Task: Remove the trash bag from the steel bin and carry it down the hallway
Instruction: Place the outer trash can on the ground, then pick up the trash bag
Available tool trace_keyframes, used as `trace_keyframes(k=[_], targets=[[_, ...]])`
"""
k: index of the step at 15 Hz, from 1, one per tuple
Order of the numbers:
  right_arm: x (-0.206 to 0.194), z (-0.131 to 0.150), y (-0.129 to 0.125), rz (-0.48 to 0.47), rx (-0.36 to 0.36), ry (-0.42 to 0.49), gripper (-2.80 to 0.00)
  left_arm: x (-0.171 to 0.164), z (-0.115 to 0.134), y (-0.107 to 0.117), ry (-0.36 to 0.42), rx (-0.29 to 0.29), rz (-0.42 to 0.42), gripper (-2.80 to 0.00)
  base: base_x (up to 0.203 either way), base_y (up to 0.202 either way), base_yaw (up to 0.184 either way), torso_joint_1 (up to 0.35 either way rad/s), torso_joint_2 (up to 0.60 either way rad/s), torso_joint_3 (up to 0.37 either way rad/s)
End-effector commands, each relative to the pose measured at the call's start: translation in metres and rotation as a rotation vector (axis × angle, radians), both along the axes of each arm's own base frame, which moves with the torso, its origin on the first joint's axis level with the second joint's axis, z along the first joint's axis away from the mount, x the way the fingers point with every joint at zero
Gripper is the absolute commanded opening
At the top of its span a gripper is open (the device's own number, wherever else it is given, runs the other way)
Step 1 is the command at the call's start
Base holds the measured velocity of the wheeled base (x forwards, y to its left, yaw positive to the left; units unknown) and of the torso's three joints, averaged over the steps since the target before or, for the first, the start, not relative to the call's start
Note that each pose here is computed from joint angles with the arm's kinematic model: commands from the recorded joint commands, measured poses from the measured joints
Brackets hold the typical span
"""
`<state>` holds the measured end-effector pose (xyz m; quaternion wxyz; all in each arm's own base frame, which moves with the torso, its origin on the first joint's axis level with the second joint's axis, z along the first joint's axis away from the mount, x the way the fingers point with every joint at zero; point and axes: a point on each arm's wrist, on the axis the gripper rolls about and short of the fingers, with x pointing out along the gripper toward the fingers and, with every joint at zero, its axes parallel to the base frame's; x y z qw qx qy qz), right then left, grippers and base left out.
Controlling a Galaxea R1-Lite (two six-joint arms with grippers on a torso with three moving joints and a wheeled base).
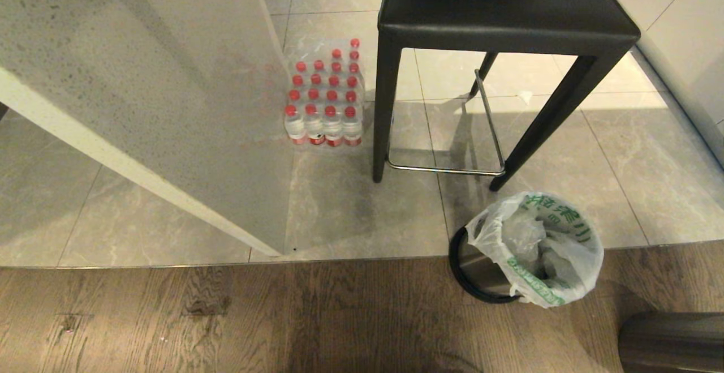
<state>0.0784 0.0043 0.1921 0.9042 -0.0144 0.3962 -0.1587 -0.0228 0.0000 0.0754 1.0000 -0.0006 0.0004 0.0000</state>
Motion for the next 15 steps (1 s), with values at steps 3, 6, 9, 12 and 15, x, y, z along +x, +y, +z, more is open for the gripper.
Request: trace_keyframes(k=[3,6,9,12,15], targets=[[-0.010,-0.022,0.005,0.124,0.067,-0.068,-2.80,0.000,0.000,0.000,-0.001,0.000,0.000,-2.80,0.000,0.000,0.000,0.000,0.00,0.000],[0.029,-0.031,0.015,0.090,0.085,0.007,-2.80,0.000,0.000,0.000,-0.001,0.000,0.000,-2.80,0.000,0.000,0.000,0.000,0.00,0.000],[0.083,-0.046,0.028,0.090,0.079,0.051,-2.80,0.000,0.000,0.000,-0.001,0.000,0.000,-2.80,0.000,0.000,0.000,0.000,0.00,0.000],[0.132,-0.064,0.043,0.161,0.034,0.070,0.00,0.000,0.000,0.000,-0.001,0.000,0.000,-2.80,0.000,0.000,0.000,0.000,0.00,0.000],[0.167,-0.091,0.052,0.178,0.016,0.086,0.00,0.000,0.000,0.000,-0.001,0.000,0.000,-2.80,0.000,0.000,0.000,0.000,0.00,0.000]])
